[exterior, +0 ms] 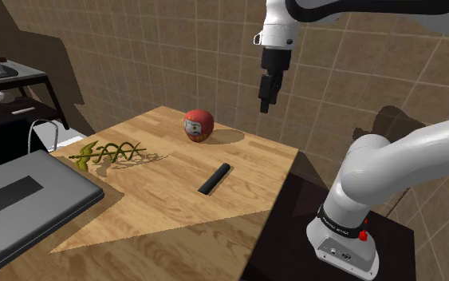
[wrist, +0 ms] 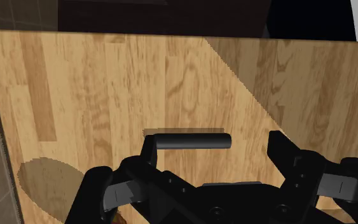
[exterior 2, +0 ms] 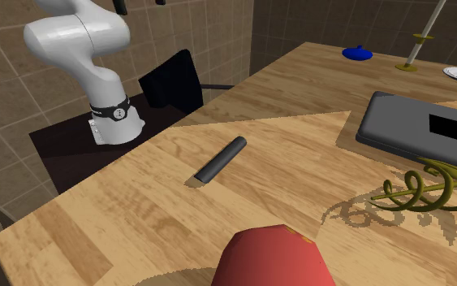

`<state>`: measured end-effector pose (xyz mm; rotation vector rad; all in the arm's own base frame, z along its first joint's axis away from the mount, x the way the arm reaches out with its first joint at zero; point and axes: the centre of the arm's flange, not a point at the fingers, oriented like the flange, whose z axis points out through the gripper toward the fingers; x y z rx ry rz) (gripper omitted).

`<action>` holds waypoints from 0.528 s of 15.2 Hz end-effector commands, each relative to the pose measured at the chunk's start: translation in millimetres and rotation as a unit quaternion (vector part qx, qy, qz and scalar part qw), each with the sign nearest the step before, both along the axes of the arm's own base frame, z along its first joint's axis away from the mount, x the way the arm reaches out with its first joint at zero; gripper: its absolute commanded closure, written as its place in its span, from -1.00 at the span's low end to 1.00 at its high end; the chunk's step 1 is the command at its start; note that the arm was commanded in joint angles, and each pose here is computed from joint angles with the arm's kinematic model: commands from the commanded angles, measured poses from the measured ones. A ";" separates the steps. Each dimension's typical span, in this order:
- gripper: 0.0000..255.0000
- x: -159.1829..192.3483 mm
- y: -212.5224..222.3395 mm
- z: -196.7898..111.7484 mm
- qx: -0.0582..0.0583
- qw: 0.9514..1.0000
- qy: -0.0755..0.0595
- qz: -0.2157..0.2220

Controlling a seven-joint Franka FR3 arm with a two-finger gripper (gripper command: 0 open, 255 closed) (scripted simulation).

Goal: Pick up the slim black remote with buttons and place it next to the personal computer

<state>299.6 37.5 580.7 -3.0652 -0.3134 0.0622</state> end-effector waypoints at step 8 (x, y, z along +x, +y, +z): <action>-1.00 39.3 6.1 -81.1 -0.008 0.980 -0.021 0.196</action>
